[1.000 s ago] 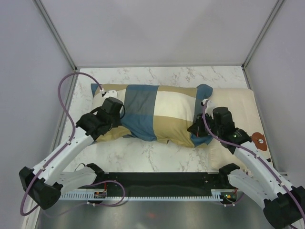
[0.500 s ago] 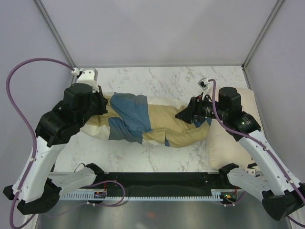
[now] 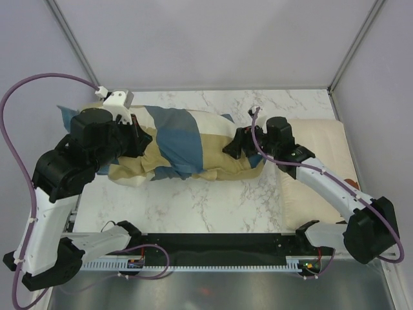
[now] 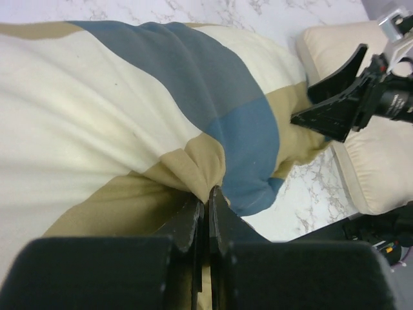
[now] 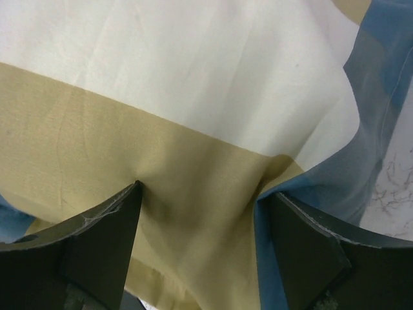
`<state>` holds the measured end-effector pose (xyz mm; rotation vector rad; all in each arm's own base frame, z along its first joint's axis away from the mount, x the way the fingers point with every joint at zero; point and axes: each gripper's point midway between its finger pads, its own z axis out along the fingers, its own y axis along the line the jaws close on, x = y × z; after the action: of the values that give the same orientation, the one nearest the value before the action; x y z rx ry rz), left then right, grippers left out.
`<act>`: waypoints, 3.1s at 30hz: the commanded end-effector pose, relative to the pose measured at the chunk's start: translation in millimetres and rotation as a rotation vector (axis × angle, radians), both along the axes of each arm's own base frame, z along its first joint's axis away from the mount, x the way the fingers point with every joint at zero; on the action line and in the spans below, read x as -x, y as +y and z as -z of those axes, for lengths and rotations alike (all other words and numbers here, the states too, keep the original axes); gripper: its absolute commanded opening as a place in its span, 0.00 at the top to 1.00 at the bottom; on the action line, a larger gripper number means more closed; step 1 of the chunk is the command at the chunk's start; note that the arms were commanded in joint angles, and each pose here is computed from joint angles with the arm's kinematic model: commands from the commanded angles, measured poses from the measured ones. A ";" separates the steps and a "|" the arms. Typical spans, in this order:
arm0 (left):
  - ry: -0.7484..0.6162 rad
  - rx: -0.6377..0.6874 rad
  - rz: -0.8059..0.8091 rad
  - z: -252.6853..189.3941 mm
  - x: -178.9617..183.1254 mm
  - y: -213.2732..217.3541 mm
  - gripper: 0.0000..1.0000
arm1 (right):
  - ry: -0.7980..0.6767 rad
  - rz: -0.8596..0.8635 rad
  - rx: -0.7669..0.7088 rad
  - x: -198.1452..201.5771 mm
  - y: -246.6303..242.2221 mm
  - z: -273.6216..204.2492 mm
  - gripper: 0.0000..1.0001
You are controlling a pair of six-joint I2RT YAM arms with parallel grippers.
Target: Remove the pillowcase from the pillow
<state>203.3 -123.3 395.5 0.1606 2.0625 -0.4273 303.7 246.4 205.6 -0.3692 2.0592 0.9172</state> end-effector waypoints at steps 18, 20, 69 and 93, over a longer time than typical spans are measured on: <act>-0.209 0.136 0.137 -94.2 -2.3 -26.4 0.98 | -0.673 -0.269 0.063 103.1 57.1 -120.3 0.02; -0.207 0.139 0.144 -95.5 -2.7 -28.4 0.98 | -0.716 -0.312 0.094 118.4 73.1 -115.7 0.02; -0.619 0.101 0.064 -175.3 -13.2 0.4 0.00 | -0.122 -0.181 -0.209 24.4 194.5 -141.1 1.00; -0.332 -0.228 0.184 51.8 -58.3 -27.8 0.00 | 0.149 0.388 0.035 -91.2 18.3 83.1 1.00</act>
<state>264.3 -140.5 339.1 0.4405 1.8601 -0.2149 395.7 271.2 125.0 0.0507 2.2148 0.7062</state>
